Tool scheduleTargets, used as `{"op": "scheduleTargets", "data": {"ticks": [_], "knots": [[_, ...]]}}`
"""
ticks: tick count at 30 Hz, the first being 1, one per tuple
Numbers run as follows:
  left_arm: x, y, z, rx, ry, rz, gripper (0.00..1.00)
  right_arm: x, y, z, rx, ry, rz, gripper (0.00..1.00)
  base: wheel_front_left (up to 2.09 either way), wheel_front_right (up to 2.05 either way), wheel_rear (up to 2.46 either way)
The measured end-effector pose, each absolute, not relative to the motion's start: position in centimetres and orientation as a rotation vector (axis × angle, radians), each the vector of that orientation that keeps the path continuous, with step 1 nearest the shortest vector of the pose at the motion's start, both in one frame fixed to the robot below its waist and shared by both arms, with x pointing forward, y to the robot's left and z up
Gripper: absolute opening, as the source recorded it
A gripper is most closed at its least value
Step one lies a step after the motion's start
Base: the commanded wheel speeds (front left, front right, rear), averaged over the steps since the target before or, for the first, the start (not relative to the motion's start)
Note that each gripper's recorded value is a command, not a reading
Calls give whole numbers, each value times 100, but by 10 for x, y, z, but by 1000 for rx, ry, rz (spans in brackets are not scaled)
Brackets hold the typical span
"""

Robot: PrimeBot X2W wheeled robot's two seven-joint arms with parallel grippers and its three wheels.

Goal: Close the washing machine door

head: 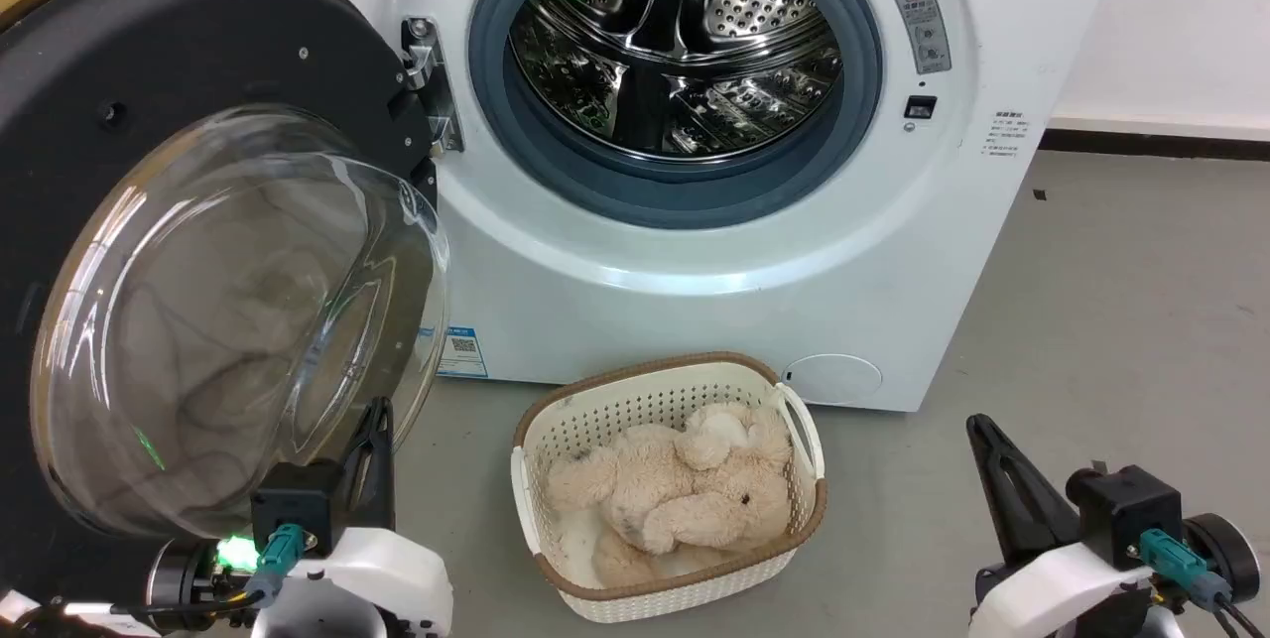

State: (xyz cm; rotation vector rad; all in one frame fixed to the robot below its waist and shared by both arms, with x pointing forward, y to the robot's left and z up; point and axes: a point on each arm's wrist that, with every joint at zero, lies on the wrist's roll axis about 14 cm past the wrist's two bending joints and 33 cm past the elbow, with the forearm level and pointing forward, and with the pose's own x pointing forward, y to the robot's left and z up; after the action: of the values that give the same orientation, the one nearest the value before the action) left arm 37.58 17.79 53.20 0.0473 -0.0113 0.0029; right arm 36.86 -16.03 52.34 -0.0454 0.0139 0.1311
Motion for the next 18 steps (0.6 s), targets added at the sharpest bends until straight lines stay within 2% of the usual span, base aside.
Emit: {"op": "scheduleTargets", "data": {"ticks": [18], "knots": [[376,178,532,47,-11,2,0,369,-160,524,-45,12,131,0,0,0,0]]}}
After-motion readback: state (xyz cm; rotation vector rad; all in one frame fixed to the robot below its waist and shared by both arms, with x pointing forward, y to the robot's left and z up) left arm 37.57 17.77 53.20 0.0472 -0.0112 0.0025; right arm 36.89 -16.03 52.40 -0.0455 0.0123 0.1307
